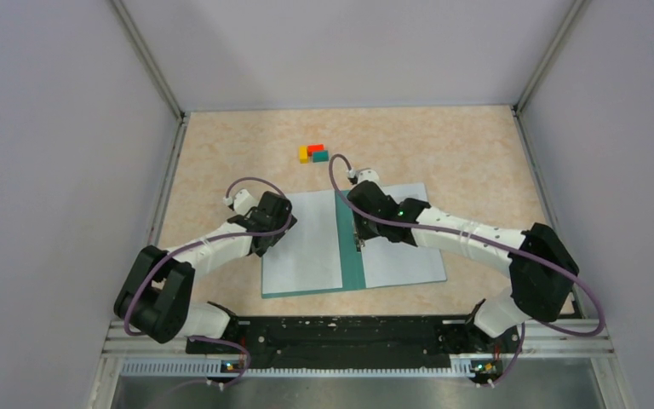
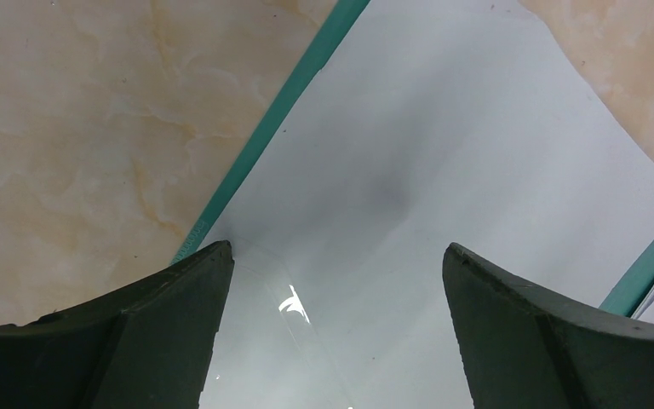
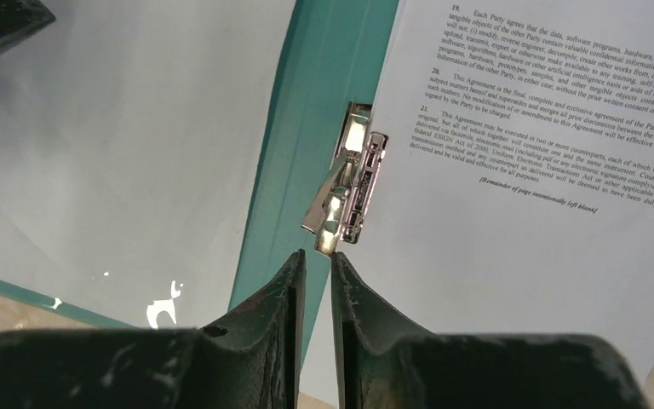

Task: Put the files into the folder

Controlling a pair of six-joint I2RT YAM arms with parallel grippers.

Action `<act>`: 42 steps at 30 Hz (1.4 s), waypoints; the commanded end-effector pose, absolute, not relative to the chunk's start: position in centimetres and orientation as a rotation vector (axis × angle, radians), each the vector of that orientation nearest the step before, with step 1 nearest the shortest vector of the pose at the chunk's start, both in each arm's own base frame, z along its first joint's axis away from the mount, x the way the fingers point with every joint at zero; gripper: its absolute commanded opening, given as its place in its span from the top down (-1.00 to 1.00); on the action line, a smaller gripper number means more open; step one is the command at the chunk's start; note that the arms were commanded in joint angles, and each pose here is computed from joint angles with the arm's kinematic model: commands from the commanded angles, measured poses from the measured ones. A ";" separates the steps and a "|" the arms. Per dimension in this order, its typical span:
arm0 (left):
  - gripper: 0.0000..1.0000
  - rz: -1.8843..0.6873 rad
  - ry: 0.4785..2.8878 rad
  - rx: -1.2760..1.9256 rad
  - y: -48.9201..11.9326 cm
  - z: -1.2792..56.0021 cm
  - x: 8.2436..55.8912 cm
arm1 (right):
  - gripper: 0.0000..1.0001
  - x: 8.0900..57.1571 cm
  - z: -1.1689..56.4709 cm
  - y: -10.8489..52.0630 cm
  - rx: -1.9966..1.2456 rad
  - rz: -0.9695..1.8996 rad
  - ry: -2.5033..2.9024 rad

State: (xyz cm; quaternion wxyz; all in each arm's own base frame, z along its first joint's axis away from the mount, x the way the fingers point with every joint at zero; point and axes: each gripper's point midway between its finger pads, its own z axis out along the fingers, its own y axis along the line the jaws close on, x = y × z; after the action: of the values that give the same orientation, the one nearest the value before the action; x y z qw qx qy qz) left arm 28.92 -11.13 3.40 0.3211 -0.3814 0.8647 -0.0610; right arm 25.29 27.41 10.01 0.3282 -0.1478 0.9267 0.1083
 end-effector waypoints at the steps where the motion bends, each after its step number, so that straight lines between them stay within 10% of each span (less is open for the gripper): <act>1: -0.96 -0.101 2.341 -1.014 -10.7 1.6 27.3 | 0.66 25.6 11.5 28.1 -0.433 0.219 2.407; 42: -0.96 -0.103 2.347 -1.026 -10.7 1.0 27.0 | 0.81 26.0 9.0 30.5 -0.583 0.048 2.436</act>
State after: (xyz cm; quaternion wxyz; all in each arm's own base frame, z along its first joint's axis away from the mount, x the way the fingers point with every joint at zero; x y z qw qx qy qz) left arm 28.95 -11.14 3.41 0.3214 -0.3823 0.8642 -0.0615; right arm 25.80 29.30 7.86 0.3005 -0.2156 0.9291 0.0077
